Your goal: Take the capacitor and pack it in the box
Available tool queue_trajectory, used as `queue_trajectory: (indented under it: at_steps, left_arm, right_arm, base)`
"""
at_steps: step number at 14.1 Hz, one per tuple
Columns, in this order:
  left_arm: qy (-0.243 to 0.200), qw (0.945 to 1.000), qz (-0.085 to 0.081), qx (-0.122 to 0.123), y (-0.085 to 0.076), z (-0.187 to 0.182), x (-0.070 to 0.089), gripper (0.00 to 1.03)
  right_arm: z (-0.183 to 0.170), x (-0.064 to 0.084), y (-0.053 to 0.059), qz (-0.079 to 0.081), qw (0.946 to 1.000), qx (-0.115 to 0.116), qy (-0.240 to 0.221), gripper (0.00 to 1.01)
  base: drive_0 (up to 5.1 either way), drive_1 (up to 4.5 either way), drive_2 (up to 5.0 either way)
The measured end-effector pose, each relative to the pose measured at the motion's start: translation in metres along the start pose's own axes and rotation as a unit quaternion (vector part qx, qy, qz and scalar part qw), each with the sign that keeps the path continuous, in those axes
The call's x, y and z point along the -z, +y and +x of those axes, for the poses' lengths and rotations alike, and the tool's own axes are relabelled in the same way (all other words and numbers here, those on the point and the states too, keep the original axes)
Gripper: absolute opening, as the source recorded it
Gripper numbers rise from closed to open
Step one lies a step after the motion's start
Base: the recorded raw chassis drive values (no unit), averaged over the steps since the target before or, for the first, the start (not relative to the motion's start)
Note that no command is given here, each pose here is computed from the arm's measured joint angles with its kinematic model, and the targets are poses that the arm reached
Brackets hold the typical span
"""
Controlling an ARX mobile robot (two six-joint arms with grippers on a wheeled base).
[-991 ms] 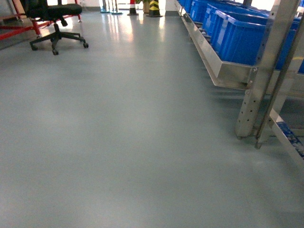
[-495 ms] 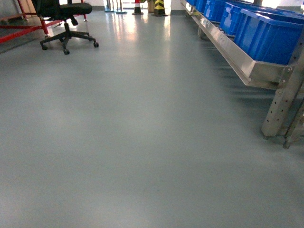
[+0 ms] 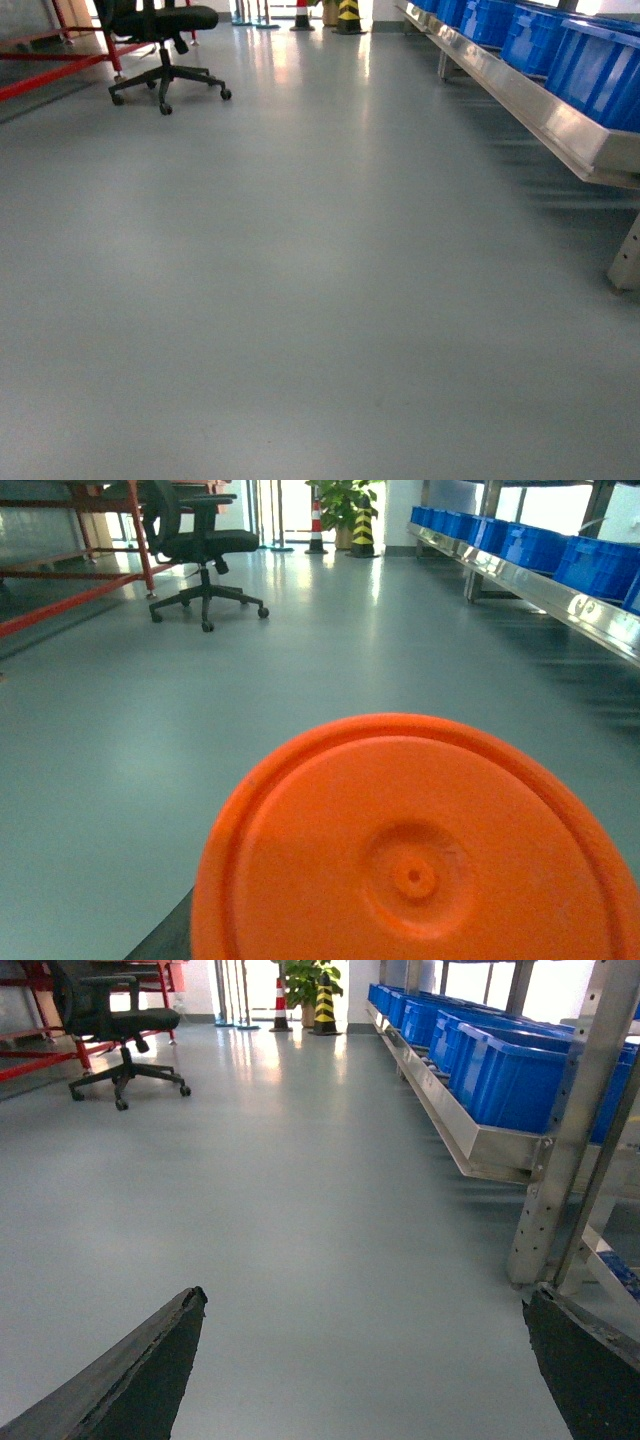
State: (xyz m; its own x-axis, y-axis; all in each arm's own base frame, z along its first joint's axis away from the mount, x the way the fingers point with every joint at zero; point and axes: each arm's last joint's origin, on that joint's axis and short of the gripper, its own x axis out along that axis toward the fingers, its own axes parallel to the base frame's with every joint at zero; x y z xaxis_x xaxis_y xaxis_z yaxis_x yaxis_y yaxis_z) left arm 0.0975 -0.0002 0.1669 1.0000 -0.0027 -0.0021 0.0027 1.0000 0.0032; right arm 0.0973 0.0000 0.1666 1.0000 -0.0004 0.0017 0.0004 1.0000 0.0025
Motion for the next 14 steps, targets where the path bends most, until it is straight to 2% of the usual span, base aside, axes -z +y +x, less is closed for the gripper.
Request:
queue_trajectory:
  at_steps: [14]
  left_arm:
    - [0.0, 1.0, 0.0, -0.002, 0.0001, 0.0, 0.0, 0.43]
  right_arm:
    - [0.0, -0.0002, 0.0, 0.0, 1.0, 0.0, -0.001, 0.98]
  base:
    - [-5.0, 2.46, 2.5]
